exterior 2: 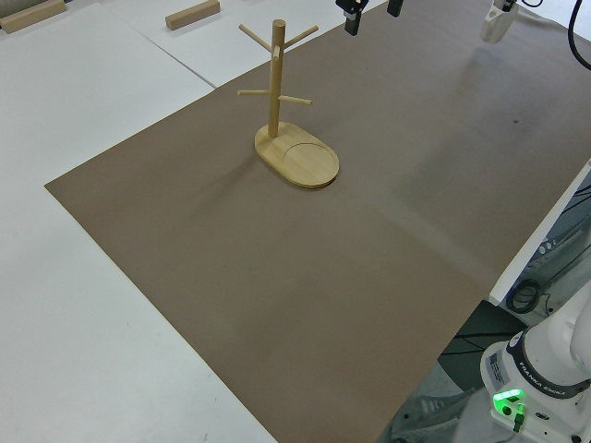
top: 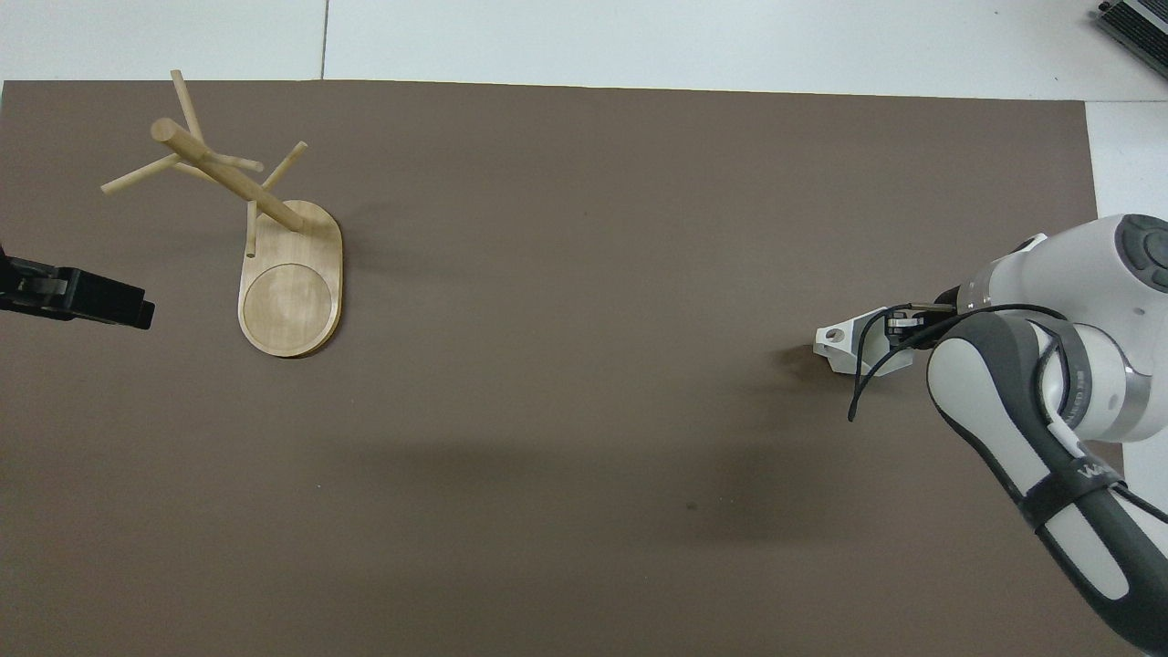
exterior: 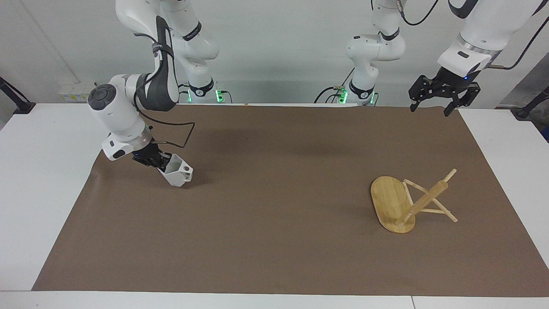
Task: Hang cup on rack
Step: 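Lift the white cup upright with the right gripper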
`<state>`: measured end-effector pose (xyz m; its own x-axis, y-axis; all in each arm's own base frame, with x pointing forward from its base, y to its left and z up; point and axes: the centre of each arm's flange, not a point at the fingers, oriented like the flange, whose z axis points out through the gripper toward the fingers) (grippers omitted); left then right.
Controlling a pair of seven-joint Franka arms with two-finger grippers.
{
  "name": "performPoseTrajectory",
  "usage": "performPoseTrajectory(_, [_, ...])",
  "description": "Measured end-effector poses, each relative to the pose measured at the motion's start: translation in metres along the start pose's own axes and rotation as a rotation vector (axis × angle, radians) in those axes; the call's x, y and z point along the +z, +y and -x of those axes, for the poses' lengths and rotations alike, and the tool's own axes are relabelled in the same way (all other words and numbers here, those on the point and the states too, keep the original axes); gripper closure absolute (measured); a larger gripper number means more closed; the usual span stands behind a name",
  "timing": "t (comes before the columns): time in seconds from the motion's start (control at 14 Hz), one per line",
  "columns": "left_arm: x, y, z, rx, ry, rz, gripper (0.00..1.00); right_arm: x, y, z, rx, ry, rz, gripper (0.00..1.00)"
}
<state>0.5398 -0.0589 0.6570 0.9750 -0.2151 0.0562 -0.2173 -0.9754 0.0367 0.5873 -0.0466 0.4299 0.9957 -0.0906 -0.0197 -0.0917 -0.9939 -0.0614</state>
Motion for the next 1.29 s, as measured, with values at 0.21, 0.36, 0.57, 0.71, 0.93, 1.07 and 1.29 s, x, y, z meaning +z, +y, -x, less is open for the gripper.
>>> performPoseTrajectory(0.21, [0.002, 0.0, -0.002, 0.03, 0.011, -0.001, 0.0, -0.074, 0.003, -0.006, -0.074, 0.018, 0.002, 0.96])
performPoseTrajectory(0.36, [0.002, 0.001, -0.002, 0.093, 0.011, -0.002, 0.0, -0.129, -0.007, 0.003, -0.092, 0.024, -0.047, 0.96])
performPoseTrajectory(0.57, [0.002, 0.003, -0.003, 0.232, 0.029, 0.035, 0.0, -0.191, -0.032, 0.029, -0.109, 0.041, -0.215, 0.96])
performPoseTrajectory(0.71, [0.004, -0.001, -0.005, 0.327, 0.062, 0.091, 0.0, -0.205, -0.05, 0.039, -0.126, 0.049, -0.312, 0.96])
performPoseTrajectory(0.93, [0.019, -0.003, -0.006, 0.512, 0.15, 0.183, 0.0, -0.206, -0.096, 0.044, -0.184, 0.033, -0.429, 0.96])
performPoseTrajectory(1.07, [0.032, 0.002, 0.001, 0.654, 0.191, 0.232, 0.0, -0.202, -0.134, 0.05, -0.213, 0.002, -0.465, 0.96])
performPoseTrajectory(1.29, [0.042, 0.015, 0.016, 0.808, 0.249, 0.315, 0.0, -0.191, -0.174, 0.053, -0.201, -0.011, -0.605, 0.96])
